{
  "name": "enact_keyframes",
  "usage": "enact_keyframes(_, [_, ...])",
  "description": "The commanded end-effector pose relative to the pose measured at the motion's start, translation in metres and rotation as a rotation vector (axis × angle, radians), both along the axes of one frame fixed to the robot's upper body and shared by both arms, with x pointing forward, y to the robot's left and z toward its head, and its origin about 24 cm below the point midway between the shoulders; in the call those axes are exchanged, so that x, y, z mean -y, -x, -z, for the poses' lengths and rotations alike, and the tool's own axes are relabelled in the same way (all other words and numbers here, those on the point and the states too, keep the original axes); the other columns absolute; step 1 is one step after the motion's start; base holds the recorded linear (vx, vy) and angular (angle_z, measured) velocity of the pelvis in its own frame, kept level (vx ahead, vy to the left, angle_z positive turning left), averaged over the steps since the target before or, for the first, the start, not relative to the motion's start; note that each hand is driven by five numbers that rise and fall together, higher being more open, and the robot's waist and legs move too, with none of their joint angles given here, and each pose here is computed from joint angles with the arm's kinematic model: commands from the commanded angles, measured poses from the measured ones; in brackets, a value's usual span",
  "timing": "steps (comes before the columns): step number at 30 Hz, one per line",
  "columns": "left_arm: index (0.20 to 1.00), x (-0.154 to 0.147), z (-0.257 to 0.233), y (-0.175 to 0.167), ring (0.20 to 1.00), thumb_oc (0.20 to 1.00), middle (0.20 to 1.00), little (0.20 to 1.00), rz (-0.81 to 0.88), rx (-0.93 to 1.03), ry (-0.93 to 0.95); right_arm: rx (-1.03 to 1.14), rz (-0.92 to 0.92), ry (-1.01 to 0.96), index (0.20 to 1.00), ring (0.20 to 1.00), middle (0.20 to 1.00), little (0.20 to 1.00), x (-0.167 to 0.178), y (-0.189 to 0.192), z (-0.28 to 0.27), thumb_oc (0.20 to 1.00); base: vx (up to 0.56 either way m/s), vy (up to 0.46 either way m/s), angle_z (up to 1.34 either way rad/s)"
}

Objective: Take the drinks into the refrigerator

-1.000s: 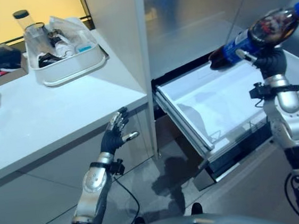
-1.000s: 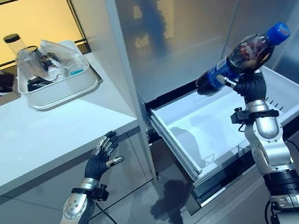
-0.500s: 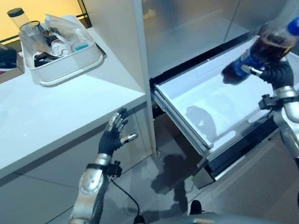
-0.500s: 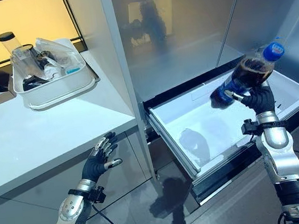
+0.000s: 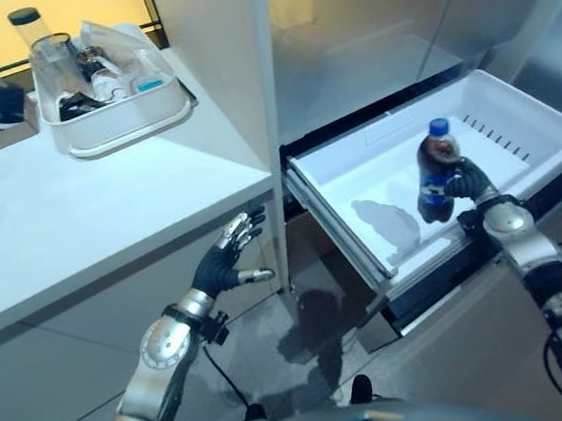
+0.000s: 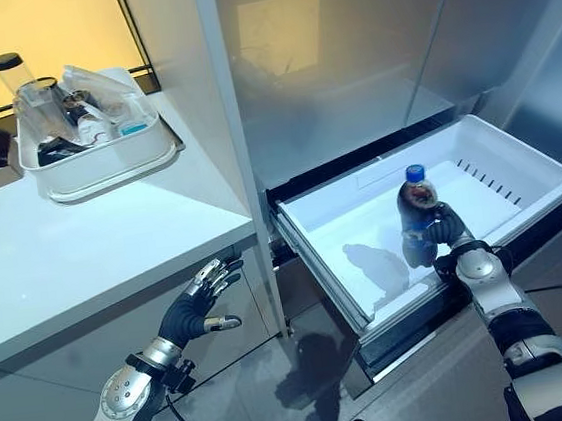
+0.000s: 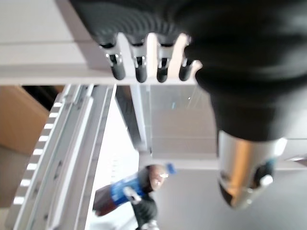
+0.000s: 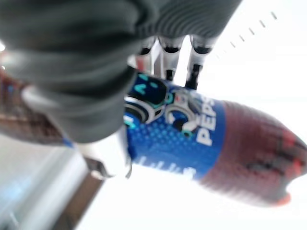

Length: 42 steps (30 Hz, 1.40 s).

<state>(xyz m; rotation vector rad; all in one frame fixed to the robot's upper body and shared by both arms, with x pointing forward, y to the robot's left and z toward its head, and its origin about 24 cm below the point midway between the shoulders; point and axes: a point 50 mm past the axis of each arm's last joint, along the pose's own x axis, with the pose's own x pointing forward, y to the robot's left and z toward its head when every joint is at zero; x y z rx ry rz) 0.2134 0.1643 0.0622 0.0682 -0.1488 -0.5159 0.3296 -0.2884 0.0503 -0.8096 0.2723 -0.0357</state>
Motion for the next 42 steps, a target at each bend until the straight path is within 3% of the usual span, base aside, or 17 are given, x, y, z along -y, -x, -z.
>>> enact_keyframes(1, [1.000, 0.008, -0.025, 0.003, 1.000, 1.000, 1.000, 1.000, 0.069, 0.131, -0.012, 0.070, -0.069, 0.179, 0.200, 0.200, 0.200, 0.200, -0.017, -0.029, -0.030, 0.200, 0.00, 0.017, 0.03])
enact_keyframes(9, [1.000, 0.015, -0.026, 0.001, 1.000, 1.000, 1.000, 1.000, 0.079, 0.134, 0.009, -0.191, -0.155, 0.455, 0.200, 0.200, 0.200, 0.200, -0.029, -0.026, 0.011, 0.200, -0.02, 0.003, 0.16])
enact_keyframes(13, [1.000, 0.018, -0.030, 0.000, 1.000, 1.000, 1.000, 1.000, 0.085, 0.150, 0.002, -0.353, -0.299, 0.682, 0.200, 0.200, 0.200, 0.200, -0.043, -0.016, 0.038, 0.200, -0.01, 0.000, 0.10])
enact_keyframes(21, [1.000, 0.021, -0.036, -0.005, 1.000, 1.000, 1.000, 1.000, 0.077, 0.184, -0.008, -0.386, -0.506, 0.825, 0.200, 0.200, 0.200, 0.200, -0.088, -0.011, 0.060, 0.200, -0.02, -0.006, 0.13])
enact_keyframes(26, [1.000, 0.022, -0.038, -0.006, 1.000, 1.000, 1.000, 1.000, 0.068, 0.196, 0.006, -0.403, -0.529, 0.743, 0.200, 0.200, 0.200, 0.200, -0.106, -0.001, 0.076, 0.200, 0.01, -0.002, 0.08])
enact_keyframes(27, [1.000, 0.022, -0.038, -0.007, 1.000, 1.000, 1.000, 1.000, 0.057, 0.194, 0.022, -0.407, -0.447, 0.597, 1.000, 1.000, 1.000, 1.000, -0.108, 0.004, 0.083, 1.000, 0.01, -0.004, 0.09])
enact_keyframes(29, [1.000, 0.021, -0.038, -0.008, 1.000, 1.000, 1.000, 1.000, 0.045, 0.194, 0.027, -0.391, -0.422, 0.502, 1.000, 1.000, 1.000, 1.000, -0.115, 0.006, 0.087, 1.000, 0.02, 0.002, 0.12])
enact_keyframes(31, [1.000, 0.018, -0.038, -0.009, 1.000, 1.000, 1.000, 1.000, 0.020, 0.196, 0.023, -0.347, -0.306, 0.285, 1.000, 1.000, 1.000, 1.000, -0.116, 0.007, 0.087, 1.000, 0.01, 0.015, 0.09])
enact_keyframes(32, [1.000, 0.018, -0.038, -0.009, 1.000, 1.000, 1.000, 1.000, 0.020, 0.196, 0.023, -0.347, -0.306, 0.285, 1.000, 1.000, 1.000, 1.000, -0.116, 0.007, 0.087, 1.000, 0.00, 0.000, 0.00])
enact_keyframes(33, [1.000, 0.017, -0.038, -0.010, 1.000, 1.000, 1.000, 1.000, 0.001, 0.198, 0.024, -0.310, -0.233, 0.148, 1.000, 1.000, 1.000, 1.000, -0.118, 0.006, 0.085, 1.000, 0.00, 0.000, 0.00])
enact_keyframes(39, [1.000, 0.013, -0.023, -0.012, 1.000, 1.000, 1.000, 1.000, -0.033, 0.138, 0.031, -0.084, 0.050, -0.287, 1.000, 1.000, 1.000, 1.000, -0.088, 0.000, 0.064, 1.000, 0.01, 0.000, 0.00])
enact_keyframes(42, [1.000, 0.011, -0.012, -0.013, 1.000, 1.000, 1.000, 1.000, -0.042, 0.086, 0.029, 0.036, 0.081, -0.389, 1.000, 1.000, 1.000, 1.000, -0.075, 0.000, 0.048, 1.000, 0.02, -0.021, -0.04])
